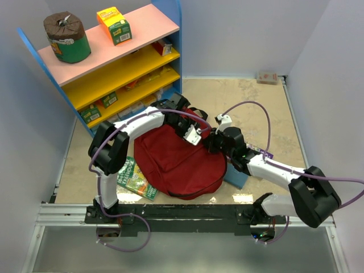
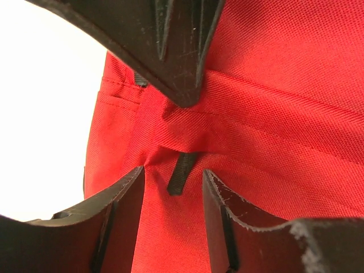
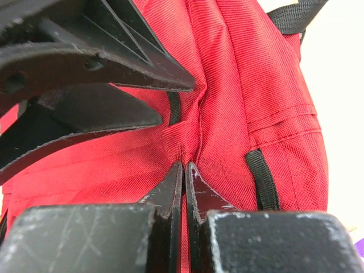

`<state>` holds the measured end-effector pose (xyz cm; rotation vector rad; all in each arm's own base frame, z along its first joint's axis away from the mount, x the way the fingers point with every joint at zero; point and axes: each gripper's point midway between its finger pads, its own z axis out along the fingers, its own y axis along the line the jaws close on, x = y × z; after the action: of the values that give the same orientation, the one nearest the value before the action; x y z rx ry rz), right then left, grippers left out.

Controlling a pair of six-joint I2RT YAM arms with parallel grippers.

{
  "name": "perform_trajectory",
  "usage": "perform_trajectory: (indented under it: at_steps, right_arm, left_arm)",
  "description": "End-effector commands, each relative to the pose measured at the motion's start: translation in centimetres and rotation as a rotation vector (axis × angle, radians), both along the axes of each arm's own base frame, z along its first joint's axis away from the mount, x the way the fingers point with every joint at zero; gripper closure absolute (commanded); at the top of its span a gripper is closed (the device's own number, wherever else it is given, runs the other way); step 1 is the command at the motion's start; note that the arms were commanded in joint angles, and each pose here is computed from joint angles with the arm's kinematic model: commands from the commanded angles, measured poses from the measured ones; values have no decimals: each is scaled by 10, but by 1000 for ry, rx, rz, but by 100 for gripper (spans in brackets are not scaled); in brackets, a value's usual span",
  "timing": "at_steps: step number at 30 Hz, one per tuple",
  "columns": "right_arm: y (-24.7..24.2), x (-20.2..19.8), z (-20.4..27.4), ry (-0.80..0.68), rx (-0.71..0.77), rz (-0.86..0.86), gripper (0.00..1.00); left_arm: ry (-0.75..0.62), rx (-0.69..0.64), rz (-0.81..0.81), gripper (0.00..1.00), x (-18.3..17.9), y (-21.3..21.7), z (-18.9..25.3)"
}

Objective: Pack the student bag
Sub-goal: Unzip the student bag at the center of the board.

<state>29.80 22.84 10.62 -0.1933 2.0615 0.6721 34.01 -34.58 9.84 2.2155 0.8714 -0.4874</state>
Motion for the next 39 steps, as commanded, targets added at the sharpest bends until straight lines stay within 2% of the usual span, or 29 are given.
perform_trajectory:
  at_steps: [1, 11, 14, 15, 16, 18, 30, 39]
  right_arm:
    - [13, -4, 28, -68, 67, 68, 100]
    - [14, -4, 36, -91, 81, 70, 100]
    - [12, -5, 32, -84, 75, 67, 100]
    - [12, -5, 31, -82, 73, 66, 100]
    - [12, -5, 31, -82, 73, 65, 100]
    - [10, -6, 28, -75, 67, 60, 100]
    - [-15, 11, 13, -33, -32, -105, 100]
    - [-22, 17, 5, -8, -56, -162, 100]
  left_arm:
    - [4, -31, -42, 51, -4, -12, 6]
    - [-8, 5, -34, 64, 3, -13, -1]
    - [-14, 0, -35, 79, 4, -15, 1]
    - [-10, 8, -36, 89, 2, -14, -1]
    - [-11, 11, -38, 94, 2, -14, -1]
    - [-3, 24, -41, 100, -1, -11, -3]
    - [-16, 101, -39, 100, -17, 17, -1]
    - [-43, 154, 40, 100, -23, 41, 0]
